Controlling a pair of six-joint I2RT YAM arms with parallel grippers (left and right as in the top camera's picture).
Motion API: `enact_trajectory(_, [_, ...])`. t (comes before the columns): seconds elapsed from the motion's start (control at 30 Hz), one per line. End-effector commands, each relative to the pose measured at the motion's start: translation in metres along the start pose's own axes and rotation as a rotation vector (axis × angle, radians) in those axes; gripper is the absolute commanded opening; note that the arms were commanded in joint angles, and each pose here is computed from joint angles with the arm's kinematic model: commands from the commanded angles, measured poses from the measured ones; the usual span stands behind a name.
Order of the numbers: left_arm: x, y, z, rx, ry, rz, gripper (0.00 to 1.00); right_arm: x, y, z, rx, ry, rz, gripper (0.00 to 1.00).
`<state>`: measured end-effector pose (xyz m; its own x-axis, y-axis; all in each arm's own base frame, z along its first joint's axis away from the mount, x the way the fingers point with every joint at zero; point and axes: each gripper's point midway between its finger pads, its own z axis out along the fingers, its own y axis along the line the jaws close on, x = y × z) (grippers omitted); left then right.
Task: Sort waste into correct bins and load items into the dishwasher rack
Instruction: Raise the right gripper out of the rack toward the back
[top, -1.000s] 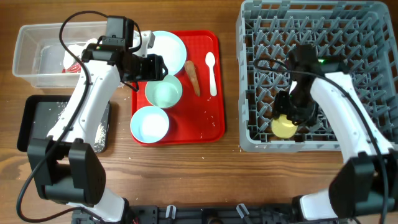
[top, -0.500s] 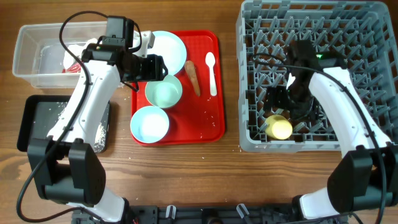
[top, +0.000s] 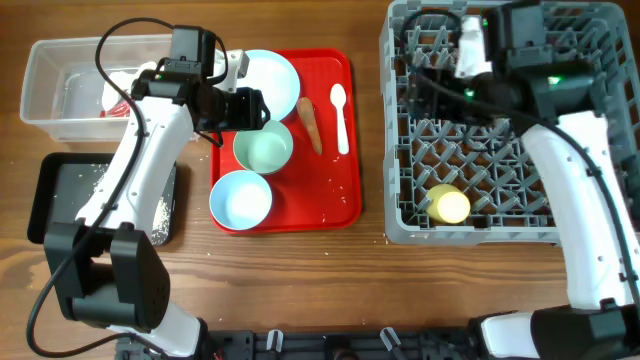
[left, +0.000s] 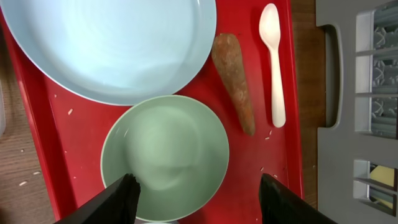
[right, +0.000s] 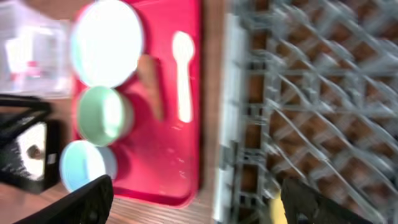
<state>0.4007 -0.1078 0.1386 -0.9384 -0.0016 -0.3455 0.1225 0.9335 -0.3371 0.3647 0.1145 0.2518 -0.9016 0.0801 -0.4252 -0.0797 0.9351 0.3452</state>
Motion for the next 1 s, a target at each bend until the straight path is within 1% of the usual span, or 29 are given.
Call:
enact_trajectory(0.0, [-0.002, -0.002, -0.004, -0.003, -0.011, 0.011, 0.63, -0.009, 0.047, -0.003, -0.115, -0.061, -0.115, 0.86])
enact_trajectory(0.07, [-0.003, -0.002, -0.005, -0.002, -0.015, 0.012, 0.63, -0.014, 0.066, -0.001, -0.130, -0.104, -0.158, 0.84])
enact_trajectory(0.17, [-0.008, -0.003, -0.005, 0.001, -0.033, -0.002, 0.63, -0.024, 0.073, 0.002, -0.061, -0.172, -0.159, 0.84])
enact_trajectory(0.3, [-0.035, -0.021, -0.003, 0.017, -0.148, -0.065, 0.60, -0.033, 0.064, 0.000, -0.008, -0.215, -0.075, 0.88])
enact_trajectory(0.37, [-0.048, -0.035, 0.003, -0.064, -0.230, -0.044, 0.61, -0.036, 0.052, -0.001, 0.008, -0.217, -0.034, 0.90])
enact_trajectory(0.43, [-0.052, -0.047, 0.010, -0.124, -0.270, -0.005, 0.63, -0.037, 0.041, -0.003, 0.027, -0.212, -0.012, 0.91])
enact_trajectory(0.5, [-0.053, -0.053, 0.022, -0.212, -0.304, 0.001, 0.66, -0.035, 0.031, -0.004, 0.047, -0.197, 0.009, 0.94])
enact_trajectory(0.53, [-0.051, -0.057, 0.036, -0.235, -0.302, 0.008, 0.68, -0.032, 0.025, -0.004, 0.060, -0.184, 0.021, 0.96])
enact_trajectory(0.6, [-0.046, -0.060, 0.061, -0.233, -0.279, 0.000, 0.68, -0.028, 0.018, -0.004, 0.075, -0.162, 0.034, 0.96])
enact_trajectory(0.8, [-0.034, -0.048, 0.123, -0.252, -0.214, -0.020, 0.69, -0.018, 0.012, -0.003, 0.100, -0.123, 0.039, 0.97])
enact_trajectory(0.97, [-0.027, -0.044, 0.146, -0.260, -0.187, -0.011, 0.69, -0.017, 0.012, -0.003, 0.101, -0.119, 0.040, 0.97])
